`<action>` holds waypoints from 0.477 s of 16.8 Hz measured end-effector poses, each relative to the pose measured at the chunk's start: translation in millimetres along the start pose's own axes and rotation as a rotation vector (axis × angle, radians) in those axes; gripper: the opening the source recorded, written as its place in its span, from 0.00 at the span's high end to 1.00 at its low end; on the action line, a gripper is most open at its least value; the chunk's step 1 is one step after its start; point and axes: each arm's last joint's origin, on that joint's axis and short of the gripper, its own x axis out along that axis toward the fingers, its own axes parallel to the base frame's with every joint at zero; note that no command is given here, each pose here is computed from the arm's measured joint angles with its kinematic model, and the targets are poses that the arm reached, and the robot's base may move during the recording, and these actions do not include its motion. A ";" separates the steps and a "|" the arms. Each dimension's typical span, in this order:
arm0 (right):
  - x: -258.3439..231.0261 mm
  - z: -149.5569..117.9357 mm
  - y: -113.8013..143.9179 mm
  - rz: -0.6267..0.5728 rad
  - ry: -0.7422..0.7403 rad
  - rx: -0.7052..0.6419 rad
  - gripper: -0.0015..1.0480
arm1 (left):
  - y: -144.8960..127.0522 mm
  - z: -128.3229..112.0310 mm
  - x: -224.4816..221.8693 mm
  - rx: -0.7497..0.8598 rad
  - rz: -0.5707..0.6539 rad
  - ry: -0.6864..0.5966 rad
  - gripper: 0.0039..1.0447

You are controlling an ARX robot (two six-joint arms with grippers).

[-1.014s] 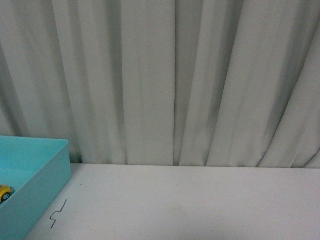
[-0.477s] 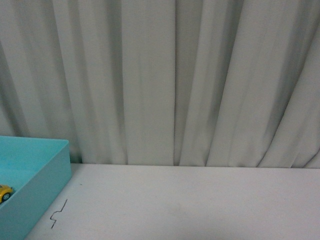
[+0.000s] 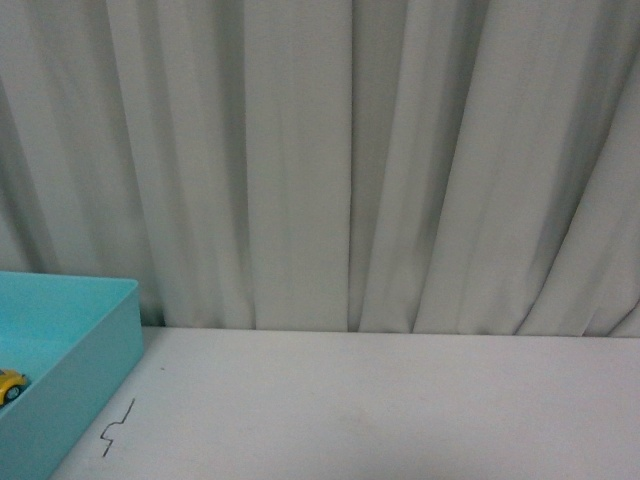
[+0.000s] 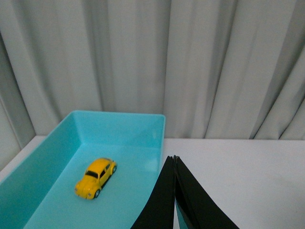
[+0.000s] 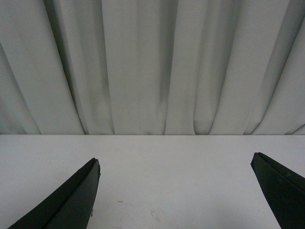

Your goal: Wind up and store yellow beetle toy

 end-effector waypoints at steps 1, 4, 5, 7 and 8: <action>0.0 0.1 0.0 0.000 -0.002 0.000 0.06 | 0.0 -3.5 0.2 0.000 0.000 0.028 0.99; 0.0 0.1 0.0 0.000 -0.001 0.000 0.06 | 0.1 -2.8 0.2 -0.002 0.003 0.021 0.94; 0.0 0.1 0.0 0.000 -0.001 0.000 0.06 | 0.0 -2.8 0.2 -0.002 0.002 0.021 0.81; 0.0 0.1 0.0 0.000 -0.001 0.000 0.06 | 0.0 -2.8 0.2 -0.002 0.002 0.021 0.58; 0.0 0.1 0.0 0.000 -0.001 0.000 0.06 | 0.0 -2.8 0.2 -0.002 0.002 0.021 0.46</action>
